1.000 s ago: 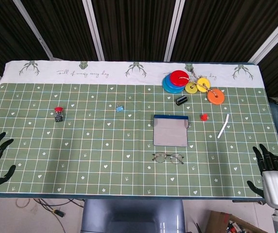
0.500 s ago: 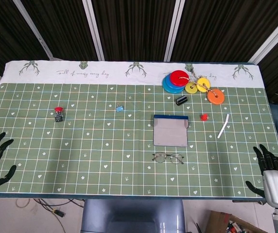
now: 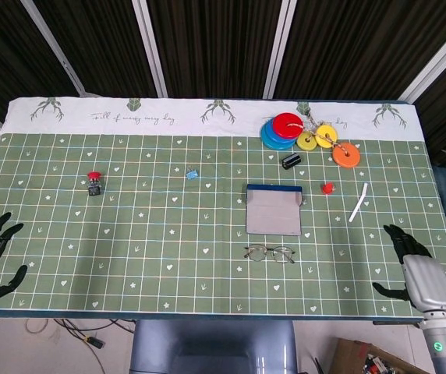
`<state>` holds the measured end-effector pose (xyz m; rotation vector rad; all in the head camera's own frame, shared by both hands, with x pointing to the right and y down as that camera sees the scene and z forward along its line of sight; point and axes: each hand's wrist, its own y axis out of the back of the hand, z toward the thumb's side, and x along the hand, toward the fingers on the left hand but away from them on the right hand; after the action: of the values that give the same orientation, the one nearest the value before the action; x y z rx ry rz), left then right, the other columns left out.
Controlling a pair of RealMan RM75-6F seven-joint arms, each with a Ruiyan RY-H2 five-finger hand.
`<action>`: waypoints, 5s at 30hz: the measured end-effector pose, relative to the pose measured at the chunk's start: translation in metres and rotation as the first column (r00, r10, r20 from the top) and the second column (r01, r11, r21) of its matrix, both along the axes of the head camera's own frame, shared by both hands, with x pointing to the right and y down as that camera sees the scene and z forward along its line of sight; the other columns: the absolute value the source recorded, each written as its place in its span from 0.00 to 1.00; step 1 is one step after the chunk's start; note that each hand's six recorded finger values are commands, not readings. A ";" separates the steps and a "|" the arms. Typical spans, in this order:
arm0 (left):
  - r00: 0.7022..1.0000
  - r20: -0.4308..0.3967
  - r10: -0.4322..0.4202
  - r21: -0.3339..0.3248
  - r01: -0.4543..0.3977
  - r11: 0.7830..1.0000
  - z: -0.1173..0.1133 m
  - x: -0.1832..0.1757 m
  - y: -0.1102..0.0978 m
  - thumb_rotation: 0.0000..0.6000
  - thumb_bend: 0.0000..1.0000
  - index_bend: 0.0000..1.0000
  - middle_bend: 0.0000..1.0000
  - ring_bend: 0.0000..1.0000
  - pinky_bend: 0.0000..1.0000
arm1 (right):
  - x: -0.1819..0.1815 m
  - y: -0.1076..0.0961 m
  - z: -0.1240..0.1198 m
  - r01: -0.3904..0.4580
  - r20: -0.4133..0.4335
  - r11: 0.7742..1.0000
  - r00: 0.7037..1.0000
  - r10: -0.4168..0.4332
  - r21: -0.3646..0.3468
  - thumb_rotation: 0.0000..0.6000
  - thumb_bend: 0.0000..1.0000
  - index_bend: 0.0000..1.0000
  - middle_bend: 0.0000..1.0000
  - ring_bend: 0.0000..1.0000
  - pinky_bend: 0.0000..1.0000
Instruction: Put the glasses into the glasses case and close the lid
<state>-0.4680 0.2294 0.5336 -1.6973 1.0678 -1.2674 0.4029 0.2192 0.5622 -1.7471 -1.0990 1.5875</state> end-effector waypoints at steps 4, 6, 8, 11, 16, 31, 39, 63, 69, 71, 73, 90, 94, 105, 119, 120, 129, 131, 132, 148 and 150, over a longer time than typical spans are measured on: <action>1.000 -0.001 -0.008 0.000 0.008 1.000 0.000 -0.001 -0.001 1.00 0.34 0.12 0.00 0.00 0.00 | -0.008 -0.020 0.016 0.023 -0.019 0.997 1.000 -0.025 -0.077 1.00 0.14 0.13 0.16 0.13 0.21; 1.000 0.001 -0.009 -0.002 0.009 1.000 0.000 -0.002 -0.001 1.00 0.34 0.12 0.00 0.00 0.00 | -0.015 -0.030 0.024 0.040 -0.043 0.993 0.998 -0.045 -0.107 1.00 0.19 0.18 0.17 0.13 0.21; 1.000 0.003 -0.008 -0.003 0.008 1.000 0.001 -0.001 0.000 1.00 0.34 0.12 0.00 0.00 0.00 | -0.022 -0.036 0.033 0.055 -0.059 0.989 0.996 -0.064 -0.135 1.00 0.24 0.22 0.17 0.12 0.21; 1.000 0.006 -0.007 -0.008 0.007 1.000 0.002 -0.001 0.000 1.00 0.34 0.12 0.00 0.00 0.00 | -0.038 -0.042 0.049 0.061 -0.057 0.981 0.996 -0.073 -0.185 1.00 0.27 0.27 0.16 0.12 0.21; 1.000 0.006 -0.010 -0.012 0.010 1.000 0.003 -0.002 0.000 1.00 0.34 0.12 0.00 0.00 0.00 | -0.075 -0.046 0.075 0.080 -0.005 0.965 0.996 -0.084 -0.251 1.00 0.27 0.31 0.16 0.12 0.21; 1.000 -0.001 -0.005 -0.017 0.005 1.000 0.002 -0.001 0.001 1.00 0.34 0.12 0.00 0.00 0.00 | -0.139 -0.049 0.110 0.074 0.093 0.952 0.994 -0.048 -0.299 1.00 0.33 0.41 0.16 0.12 0.21; 1.000 0.004 -0.003 -0.023 0.003 1.000 0.005 -0.001 0.001 1.00 0.34 0.12 0.00 0.00 0.00 | -0.165 -0.048 0.126 0.074 0.126 0.951 0.991 -0.037 -0.300 1.00 0.36 0.43 0.16 0.12 0.21; 1.000 0.013 -0.021 -0.019 0.021 1.000 0.004 -0.004 0.000 1.00 0.34 0.12 0.00 0.00 0.00 | -0.195 -0.053 0.150 0.093 0.130 0.956 0.990 -0.058 -0.278 1.00 0.43 0.50 0.16 0.12 0.21; 1.000 0.015 -0.021 -0.020 0.021 1.000 0.005 -0.004 0.000 1.00 0.34 0.12 0.00 0.00 0.00 | -0.196 -0.049 0.152 0.096 0.135 0.954 0.989 -0.059 -0.284 1.00 0.42 0.50 0.16 0.12 0.21; 1.000 0.016 -0.022 -0.020 0.022 1.000 0.005 -0.004 0.000 1.00 0.34 0.12 0.00 0.00 0.00 | -0.197 -0.048 0.153 0.097 0.138 0.954 0.989 -0.059 -0.285 1.00 0.41 0.50 0.16 0.12 0.21; 1.000 0.017 -0.022 -0.021 0.023 1.000 0.005 -0.004 0.000 1.00 0.34 0.12 0.00 0.00 0.00 | -0.198 -0.047 0.153 0.099 0.139 0.953 0.988 -0.061 -0.286 1.00 0.41 0.50 0.16 0.12 0.21; 0.999 0.021 -0.034 -0.009 0.034 0.999 0.004 -0.006 -0.002 1.00 0.34 0.12 0.00 0.00 0.00 | -0.204 -0.045 0.157 0.100 0.146 0.951 0.988 -0.058 -0.294 1.00 0.41 0.54 0.16 0.12 0.21; 0.999 0.022 -0.035 -0.008 0.035 0.999 0.004 -0.006 -0.002 1.00 0.34 0.12 0.00 0.00 0.00 | -0.206 -0.046 0.158 0.106 0.147 0.950 0.987 -0.065 -0.294 1.00 0.43 0.55 0.16 0.12 0.21; 0.999 0.030 -0.040 -0.011 0.040 0.999 0.005 -0.007 -0.002 1.00 0.34 0.12 0.00 0.00 0.00 | -0.208 -0.045 0.160 0.115 0.146 0.945 0.987 -0.073 -0.305 1.00 0.48 0.56 0.16 0.12 0.21; 0.999 0.031 -0.037 -0.010 0.038 0.999 0.005 -0.007 -0.002 1.00 0.34 0.12 0.00 0.00 0.00 | -0.209 -0.046 0.161 0.117 0.158 0.943 0.985 -0.071 -0.311 1.00 0.49 0.58 0.16 0.12 0.21; 0.999 0.031 -0.037 -0.010 0.037 0.999 0.005 -0.007 -0.002 1.00 0.34 0.12 0.00 0.00 0.00 | -0.210 -0.046 0.161 0.118 0.159 0.944 0.985 -0.071 -0.309 1.00 0.49 0.58 0.16 0.12 0.21; 0.999 0.033 -0.036 -0.010 0.036 0.999 0.005 -0.006 -0.002 1.00 0.34 0.13 0.00 0.00 0.00 | -0.209 -0.046 0.161 0.118 0.162 0.943 0.984 -0.070 -0.310 1.00 0.49 0.59 0.16 0.12 0.21; 0.999 0.033 -0.037 -0.010 0.037 0.999 0.005 -0.007 -0.001 1.00 0.34 0.13 0.00 0.00 0.00 | -0.209 -0.045 0.161 0.119 0.160 0.942 0.985 -0.071 -0.315 1.00 0.49 0.59 0.16 0.12 0.21; 0.999 0.033 -0.037 -0.010 0.037 0.999 0.005 -0.007 -0.001 1.00 0.34 0.13 0.00 0.00 0.00 | -0.208 -0.045 0.162 0.120 0.159 0.941 0.985 -0.072 -0.317 1.00 0.49 0.59 0.16 0.12 0.21; 0.999 0.026 -0.034 -0.007 0.034 0.999 0.004 -0.006 -0.002 1.00 0.34 0.13 0.00 0.00 0.00 | -0.213 -0.042 0.164 0.138 0.171 0.935 0.982 -0.086 -0.326 1.00 0.60 0.64 0.16 0.12 0.21; 0.999 0.026 -0.034 -0.008 0.034 0.999 0.004 -0.006 -0.002 1.00 0.34 0.13 0.00 0.00 0.00 | -0.213 -0.042 0.163 0.143 0.176 0.935 0.980 -0.089 -0.324 1.00 0.60 0.64 0.16 0.12 0.21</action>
<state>-0.4741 0.2278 0.5373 -1.6709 1.0819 -1.3130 0.1894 0.1768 0.7248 -2.1512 -0.8080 1.6588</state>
